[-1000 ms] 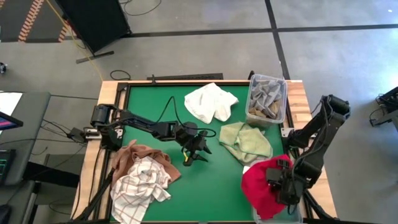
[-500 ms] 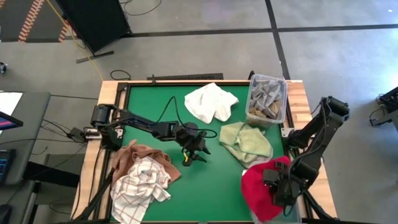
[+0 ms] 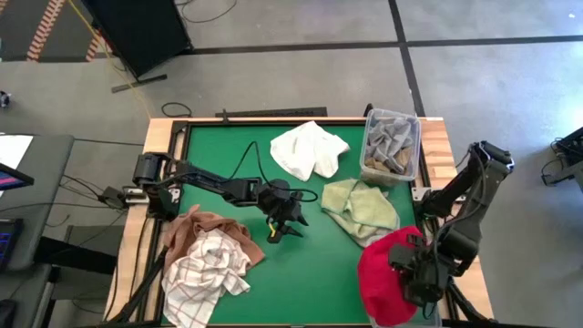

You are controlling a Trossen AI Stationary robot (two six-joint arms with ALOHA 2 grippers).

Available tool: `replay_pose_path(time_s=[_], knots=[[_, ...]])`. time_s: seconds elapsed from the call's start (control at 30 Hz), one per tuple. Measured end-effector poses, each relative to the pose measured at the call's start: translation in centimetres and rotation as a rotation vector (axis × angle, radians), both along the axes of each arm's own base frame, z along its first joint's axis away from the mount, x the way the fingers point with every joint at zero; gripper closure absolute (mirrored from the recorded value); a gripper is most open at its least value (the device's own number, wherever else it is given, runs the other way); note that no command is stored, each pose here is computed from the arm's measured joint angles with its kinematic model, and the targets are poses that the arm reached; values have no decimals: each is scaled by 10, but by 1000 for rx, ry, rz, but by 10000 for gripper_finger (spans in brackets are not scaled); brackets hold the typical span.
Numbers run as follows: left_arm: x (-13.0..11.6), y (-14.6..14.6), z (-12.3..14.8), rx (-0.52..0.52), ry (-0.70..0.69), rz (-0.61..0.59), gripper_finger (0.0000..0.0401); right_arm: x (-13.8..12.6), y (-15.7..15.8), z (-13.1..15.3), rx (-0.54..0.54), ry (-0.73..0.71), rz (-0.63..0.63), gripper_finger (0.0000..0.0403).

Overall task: Sort towels by color in basket
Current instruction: Put the red towel into the transparent bin

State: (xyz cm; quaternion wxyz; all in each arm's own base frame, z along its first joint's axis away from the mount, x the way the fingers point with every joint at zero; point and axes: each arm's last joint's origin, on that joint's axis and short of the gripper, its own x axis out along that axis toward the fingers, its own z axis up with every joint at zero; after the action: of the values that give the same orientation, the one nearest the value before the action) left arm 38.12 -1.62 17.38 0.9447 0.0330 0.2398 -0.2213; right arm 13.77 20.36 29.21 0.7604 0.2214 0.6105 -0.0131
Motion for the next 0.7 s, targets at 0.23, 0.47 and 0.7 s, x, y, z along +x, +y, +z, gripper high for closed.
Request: replay_pose_path(time_s=[0.23,0.47,0.7], knots=[[-1,0,-1,-5,21,3,227,-13,-4,20,-41,61,-50,219],[-1,0,-2,-3,24,2,227,-11,2,42,-18,-114,-48,218],[-1,0,-2,-2,22,1,227,10,6,47,-52,-313,-13,245]])
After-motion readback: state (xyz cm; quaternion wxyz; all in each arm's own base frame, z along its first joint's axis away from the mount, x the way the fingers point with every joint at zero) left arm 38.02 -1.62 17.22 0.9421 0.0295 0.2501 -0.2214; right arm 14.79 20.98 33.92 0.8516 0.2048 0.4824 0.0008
